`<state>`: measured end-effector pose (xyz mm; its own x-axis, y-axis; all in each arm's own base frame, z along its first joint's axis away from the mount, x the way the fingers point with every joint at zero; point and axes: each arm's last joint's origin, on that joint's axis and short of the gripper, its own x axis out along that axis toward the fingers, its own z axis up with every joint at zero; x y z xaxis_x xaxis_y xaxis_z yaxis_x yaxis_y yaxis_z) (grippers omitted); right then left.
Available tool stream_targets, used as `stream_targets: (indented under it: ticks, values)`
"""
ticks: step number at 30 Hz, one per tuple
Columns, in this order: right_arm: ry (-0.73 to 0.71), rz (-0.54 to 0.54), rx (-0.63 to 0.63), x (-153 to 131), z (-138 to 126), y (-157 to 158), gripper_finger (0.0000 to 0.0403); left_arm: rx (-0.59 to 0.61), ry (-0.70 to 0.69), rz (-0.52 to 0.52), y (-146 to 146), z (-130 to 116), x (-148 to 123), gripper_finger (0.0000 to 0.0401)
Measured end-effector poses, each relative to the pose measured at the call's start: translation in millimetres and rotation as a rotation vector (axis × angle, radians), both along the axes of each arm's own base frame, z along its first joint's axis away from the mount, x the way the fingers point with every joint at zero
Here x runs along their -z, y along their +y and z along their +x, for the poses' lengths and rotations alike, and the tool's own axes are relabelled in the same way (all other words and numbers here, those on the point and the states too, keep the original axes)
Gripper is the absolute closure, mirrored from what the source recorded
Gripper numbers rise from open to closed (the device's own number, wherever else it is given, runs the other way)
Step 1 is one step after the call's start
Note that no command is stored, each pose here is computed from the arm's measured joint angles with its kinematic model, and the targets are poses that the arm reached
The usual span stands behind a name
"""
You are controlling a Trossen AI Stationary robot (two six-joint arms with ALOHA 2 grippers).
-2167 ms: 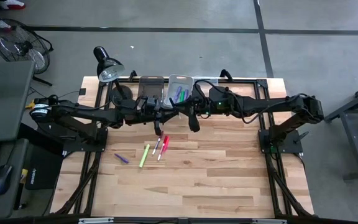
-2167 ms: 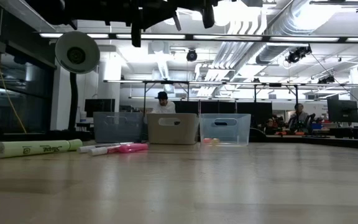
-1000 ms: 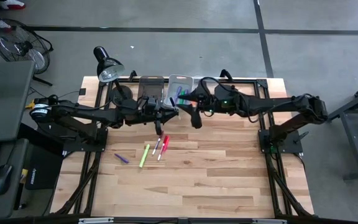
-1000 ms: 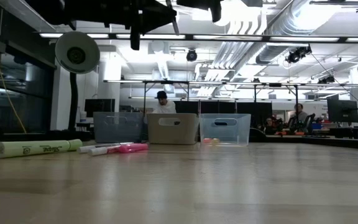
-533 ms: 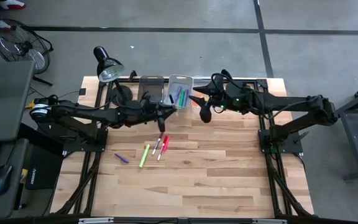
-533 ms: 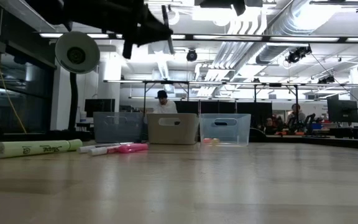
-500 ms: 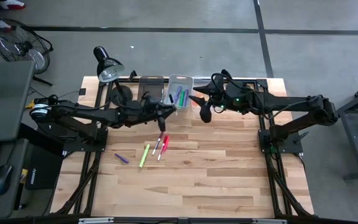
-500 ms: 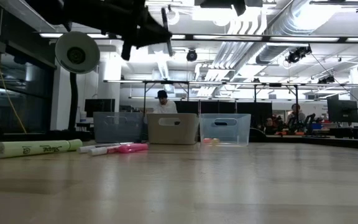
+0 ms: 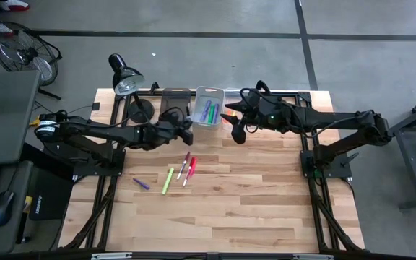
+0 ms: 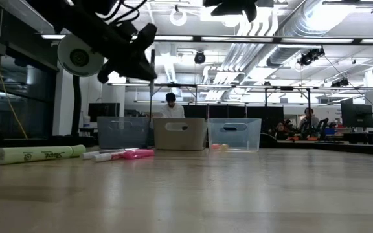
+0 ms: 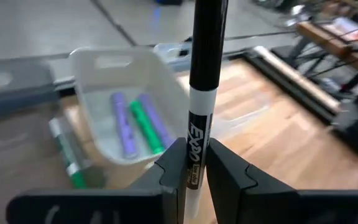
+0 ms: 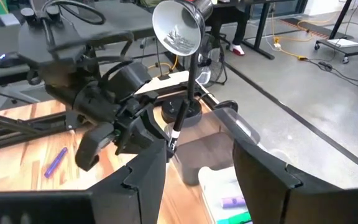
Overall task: Pick & Place Markers
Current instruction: Put the black marker into the black bin
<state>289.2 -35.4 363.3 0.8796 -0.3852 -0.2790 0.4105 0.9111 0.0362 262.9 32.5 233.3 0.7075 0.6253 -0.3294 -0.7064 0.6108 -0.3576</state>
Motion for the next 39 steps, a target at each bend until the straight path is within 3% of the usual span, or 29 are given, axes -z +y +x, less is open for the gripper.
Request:
stream_targets:
  ticks: [5,13,18,29,39]
  values:
    - [0.012,0.001,0.000,1.1,-0.2,0.0,0.0230,-0.086,0.068,-0.045,4.6,-4.4,3.9,0.0353]
    - [0.013,-0.004,-0.001,1.1,-0.2,-0.1,0.0231,-0.225,0.214,-0.097,36.9,-9.9,-27.4,0.0353]
    - [0.014,-0.005,-0.002,1.2,-0.1,-0.1,0.0229,-0.262,0.284,-0.189,60.5,-20.8,-35.6,0.0353]
    - [0.014,-0.005,-0.002,1.2,-0.1,0.0,0.0230,-0.299,0.243,-0.353,104.0,-40.4,-32.4,0.0353]
    - [0.014,-0.005,-0.003,1.2,-0.1,0.0,0.0231,-0.288,0.353,-0.484,123.4,-30.4,3.1,0.0353]
